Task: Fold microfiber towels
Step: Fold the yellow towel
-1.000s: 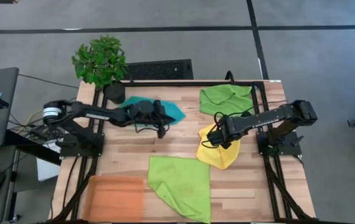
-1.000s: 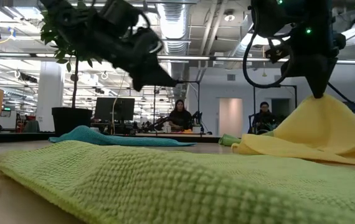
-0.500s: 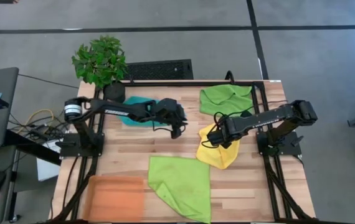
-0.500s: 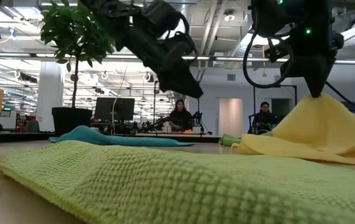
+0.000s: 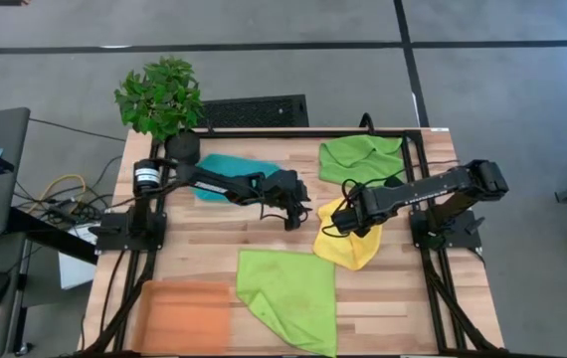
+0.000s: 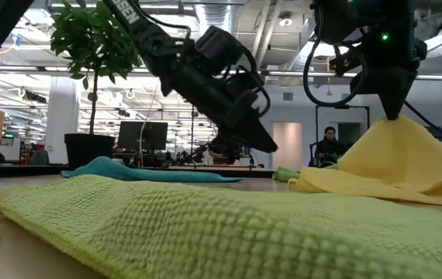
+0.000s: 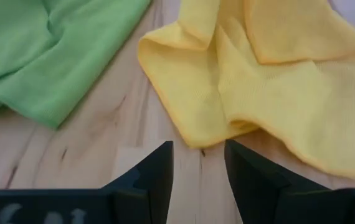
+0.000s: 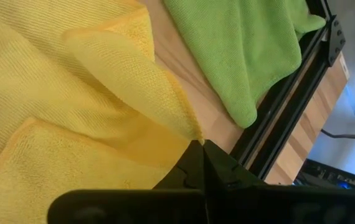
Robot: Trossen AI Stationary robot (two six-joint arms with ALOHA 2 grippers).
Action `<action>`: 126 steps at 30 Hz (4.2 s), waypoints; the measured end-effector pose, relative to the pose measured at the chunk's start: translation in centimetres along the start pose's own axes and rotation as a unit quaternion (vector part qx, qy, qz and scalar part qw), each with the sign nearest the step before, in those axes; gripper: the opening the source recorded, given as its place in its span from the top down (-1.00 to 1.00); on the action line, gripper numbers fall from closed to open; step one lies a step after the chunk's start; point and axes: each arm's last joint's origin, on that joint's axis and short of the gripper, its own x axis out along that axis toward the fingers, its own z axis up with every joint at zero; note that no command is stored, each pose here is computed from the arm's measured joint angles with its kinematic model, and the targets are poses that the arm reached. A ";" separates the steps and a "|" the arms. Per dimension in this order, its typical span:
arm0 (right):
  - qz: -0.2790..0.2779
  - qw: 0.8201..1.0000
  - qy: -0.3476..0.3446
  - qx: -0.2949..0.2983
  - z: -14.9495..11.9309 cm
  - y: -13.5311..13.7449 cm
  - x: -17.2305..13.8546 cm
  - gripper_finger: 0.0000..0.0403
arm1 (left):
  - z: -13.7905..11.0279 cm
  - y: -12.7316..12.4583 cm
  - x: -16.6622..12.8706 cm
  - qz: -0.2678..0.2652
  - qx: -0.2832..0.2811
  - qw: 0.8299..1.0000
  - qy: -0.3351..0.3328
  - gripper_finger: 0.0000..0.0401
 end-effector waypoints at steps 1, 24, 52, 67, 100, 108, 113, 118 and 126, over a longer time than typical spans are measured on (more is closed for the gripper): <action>0.000 1.000 0.000 0.000 0.0 0.0 0.0 0.97 | -0.2 -0.1 0.4 -0.001 -0.001 1.000 -0.004 0.32; 0.003 1.000 0.001 0.002 0.0 0.1 0.0 0.97 | -0.9 -0.1 5.0 0.034 -0.023 0.999 0.036 0.32; 0.007 1.000 0.010 0.001 -0.1 0.1 0.0 0.97 | -1.3 -0.2 5.4 -0.004 -0.044 0.998 0.055 0.63; 0.005 1.000 0.011 0.000 -0.1 0.0 0.0 0.97 | -0.9 0.3 4.4 0.015 -0.024 0.997 0.075 1.00; -0.011 0.998 -0.057 -0.024 1.9 -0.4 0.6 0.86 | 4.0 -1.7 -2.3 0.203 0.132 0.964 0.114 1.00; 0.025 0.996 -0.073 -0.052 2.9 -0.1 0.8 0.67 | 4.0 -1.7 -2.3 0.205 0.133 0.963 0.115 1.00; 0.024 0.996 -0.071 -0.045 3.0 -0.1 0.8 0.49 | 4.0 -1.6 -2.3 0.204 0.140 0.962 0.118 1.00; 0.039 0.996 -0.072 -0.025 3.0 0.1 0.7 0.38 | 4.6 -0.9 -3.3 0.210 0.135 0.961 0.117 1.00; 0.084 0.980 -0.149 -0.100 2.3 2.3 -0.6 0.38 | 5.5 -0.2 -4.8 0.214 0.157 0.957 0.121 1.00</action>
